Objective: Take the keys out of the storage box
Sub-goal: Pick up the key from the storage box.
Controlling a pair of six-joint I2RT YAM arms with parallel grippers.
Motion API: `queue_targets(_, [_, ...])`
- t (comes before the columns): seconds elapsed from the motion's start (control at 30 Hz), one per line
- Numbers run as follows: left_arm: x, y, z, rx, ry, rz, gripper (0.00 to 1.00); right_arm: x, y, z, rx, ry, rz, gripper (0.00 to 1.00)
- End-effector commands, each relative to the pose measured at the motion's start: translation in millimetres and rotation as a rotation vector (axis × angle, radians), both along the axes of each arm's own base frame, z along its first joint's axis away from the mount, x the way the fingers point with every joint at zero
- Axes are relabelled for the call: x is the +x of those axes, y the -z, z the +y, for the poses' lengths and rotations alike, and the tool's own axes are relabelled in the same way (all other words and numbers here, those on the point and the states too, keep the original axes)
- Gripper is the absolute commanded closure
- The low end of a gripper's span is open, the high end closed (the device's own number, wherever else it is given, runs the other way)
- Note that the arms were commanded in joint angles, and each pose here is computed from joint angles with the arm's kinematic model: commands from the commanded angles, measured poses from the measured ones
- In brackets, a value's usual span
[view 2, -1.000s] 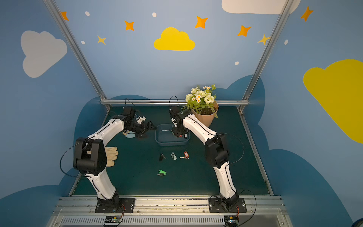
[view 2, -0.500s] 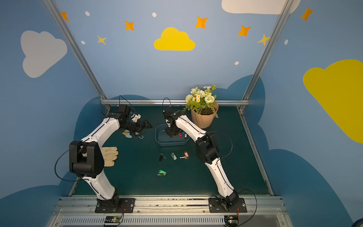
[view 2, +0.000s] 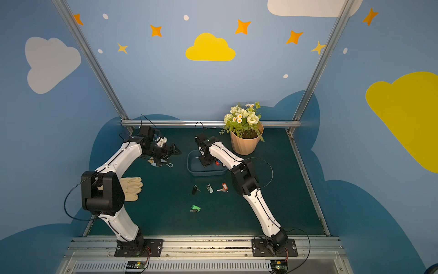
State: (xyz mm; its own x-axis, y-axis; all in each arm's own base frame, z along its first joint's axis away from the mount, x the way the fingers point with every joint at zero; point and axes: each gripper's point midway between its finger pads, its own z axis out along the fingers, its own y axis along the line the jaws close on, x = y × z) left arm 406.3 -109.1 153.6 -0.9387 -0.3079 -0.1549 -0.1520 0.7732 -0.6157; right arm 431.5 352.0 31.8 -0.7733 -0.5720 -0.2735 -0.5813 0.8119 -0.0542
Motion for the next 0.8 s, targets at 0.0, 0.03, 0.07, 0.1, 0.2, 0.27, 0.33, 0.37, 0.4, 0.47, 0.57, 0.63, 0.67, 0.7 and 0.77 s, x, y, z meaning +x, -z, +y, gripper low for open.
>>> queue_targets(0.0, [-5.3, -1.1, 3.7, 0.011, 0.005, 0.007, 0.0, 17.0, 1.4, -0.1, 0.002, 0.014, -0.054, 0.52])
queue_targets(0.03, [-5.3, -1.1, 4.3, 0.013, 0.005, 0.006, 0.0, 18.6, 2.4, -0.1, 0.004, 0.017, -0.057, 0.53])
queue_targets(0.07, [-5.1, -1.2, 4.6, 0.013, 0.004, 0.006, 0.0, 20.3, 3.3, -0.7, 0.003, 0.02, -0.062, 0.55])
queue_targets(0.1, [-4.6, -1.8, 5.2, 0.013, 0.003, 0.006, 0.0, 21.3, 4.1, -0.4, 0.004, 0.02, -0.066, 0.56])
queue_targets(0.2, [-3.1, -2.3, 5.8, 0.014, 0.003, 0.004, 0.0, 23.1, 3.5, 1.8, 0.012, 0.016, -0.074, 0.62])
queue_targets(0.27, [-1.7, -2.1, 5.8, 0.014, 0.003, 0.004, 0.0, 23.1, 3.4, 3.4, 0.016, 0.013, -0.075, 0.68])
queue_targets(0.33, [-0.3, -3.0, 5.4, 0.014, 0.005, 0.002, 0.0, 23.3, 1.2, 3.9, 0.016, 0.01, -0.081, 0.77])
queue_targets(0.37, [0.7, -3.0, 5.7, 0.014, 0.004, 0.002, 0.0, 23.2, -0.8, 4.2, 0.016, 0.008, -0.085, 0.81])
queue_targets(0.4, [1.8, -4.5, 5.6, 0.013, 0.003, -0.001, 0.0, 23.2, -3.5, 4.5, 0.017, 0.002, -0.089, 0.86])
queue_targets(0.47, [3.5, -4.3, 5.2, 0.01, 0.003, -0.001, 0.0, 23.2, -10.8, 5.0, 0.022, -0.002, -0.101, 0.94])
queue_targets(0.57, [5.2, -3.8, 4.7, 0.008, 0.004, 0.0, 0.0, 19.9, -25.0, 6.2, 0.038, -0.013, -0.11, 1.0])
queue_targets(0.63, [6.2, -3.4, 4.6, 0.007, 0.003, 0.002, 0.0, 14.9, -36.6, 5.5, 0.051, -0.025, -0.109, 1.0])
queue_targets(0.67, [7.0, -4.1, 4.9, 0.007, 0.002, 0.001, 0.0, 12.1, -42.5, 4.0, 0.054, -0.026, -0.107, 1.0])
queue_targets(0.7, [7.1, -4.6, 4.6, 0.006, 0.002, 0.0, 0.0, 6.6, -50.2, 3.5, 0.063, -0.035, -0.098, 1.0])
queue_targets(0.77, [8.1, -6.9, 4.6, 0.004, 0.005, -0.007, 0.0, -5.1, -66.4, -0.4, 0.072, -0.049, -0.074, 1.0])
